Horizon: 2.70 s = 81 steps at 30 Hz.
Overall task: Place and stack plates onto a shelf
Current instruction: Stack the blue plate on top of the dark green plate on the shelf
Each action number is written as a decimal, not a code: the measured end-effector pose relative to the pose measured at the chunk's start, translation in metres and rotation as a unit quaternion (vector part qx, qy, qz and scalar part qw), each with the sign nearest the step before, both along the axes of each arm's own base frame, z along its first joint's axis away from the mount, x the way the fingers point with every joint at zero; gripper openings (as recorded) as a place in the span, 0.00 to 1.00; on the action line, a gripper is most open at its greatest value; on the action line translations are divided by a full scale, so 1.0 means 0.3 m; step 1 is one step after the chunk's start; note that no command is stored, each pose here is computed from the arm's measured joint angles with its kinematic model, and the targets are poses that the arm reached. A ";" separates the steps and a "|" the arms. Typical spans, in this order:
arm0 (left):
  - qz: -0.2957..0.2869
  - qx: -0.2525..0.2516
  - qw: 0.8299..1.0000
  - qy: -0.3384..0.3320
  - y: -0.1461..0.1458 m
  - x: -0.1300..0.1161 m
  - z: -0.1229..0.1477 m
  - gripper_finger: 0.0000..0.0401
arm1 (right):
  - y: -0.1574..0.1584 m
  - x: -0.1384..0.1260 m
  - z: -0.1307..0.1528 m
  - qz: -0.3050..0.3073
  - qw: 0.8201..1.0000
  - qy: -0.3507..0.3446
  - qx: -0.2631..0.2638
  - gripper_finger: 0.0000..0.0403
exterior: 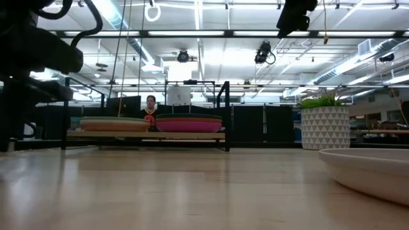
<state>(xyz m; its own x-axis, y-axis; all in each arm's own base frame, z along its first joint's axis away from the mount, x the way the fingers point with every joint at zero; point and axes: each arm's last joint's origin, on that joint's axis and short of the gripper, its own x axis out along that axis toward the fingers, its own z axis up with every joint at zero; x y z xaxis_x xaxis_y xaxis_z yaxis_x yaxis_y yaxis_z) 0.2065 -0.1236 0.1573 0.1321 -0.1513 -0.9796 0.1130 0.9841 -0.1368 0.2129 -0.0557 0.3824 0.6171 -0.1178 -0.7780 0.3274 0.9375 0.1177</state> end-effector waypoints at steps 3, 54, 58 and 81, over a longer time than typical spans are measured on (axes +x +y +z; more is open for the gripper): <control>-0.015 0.002 1.000 0.010 -0.002 0.001 -0.014 0.38 | 0.000 0.000 0.000 0.000 1.000 0.000 0.000 0.48; 0.182 -0.039 0.979 -0.087 0.439 0.068 0.124 0.03 | 0.027 0.007 0.000 0.009 1.000 -0.001 0.008 0.48; 0.202 -0.050 0.973 -0.103 0.486 0.055 0.146 0.03 | 0.042 0.010 0.000 0.015 1.000 -0.001 0.008 0.48; 0.395 0.018 0.887 -0.239 0.867 0.015 0.448 0.03 | 0.125 0.026 0.004 0.020 1.000 -0.009 0.001 0.48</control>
<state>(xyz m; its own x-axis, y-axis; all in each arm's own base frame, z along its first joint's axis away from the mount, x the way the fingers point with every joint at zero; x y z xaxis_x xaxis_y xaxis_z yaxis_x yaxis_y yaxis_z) 0.2108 0.1363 0.2918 0.5852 0.2032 -0.7850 -0.5766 0.7850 -0.2266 0.2206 -0.0181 0.3835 0.6354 -0.0914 -0.7668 0.2869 0.9499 0.1245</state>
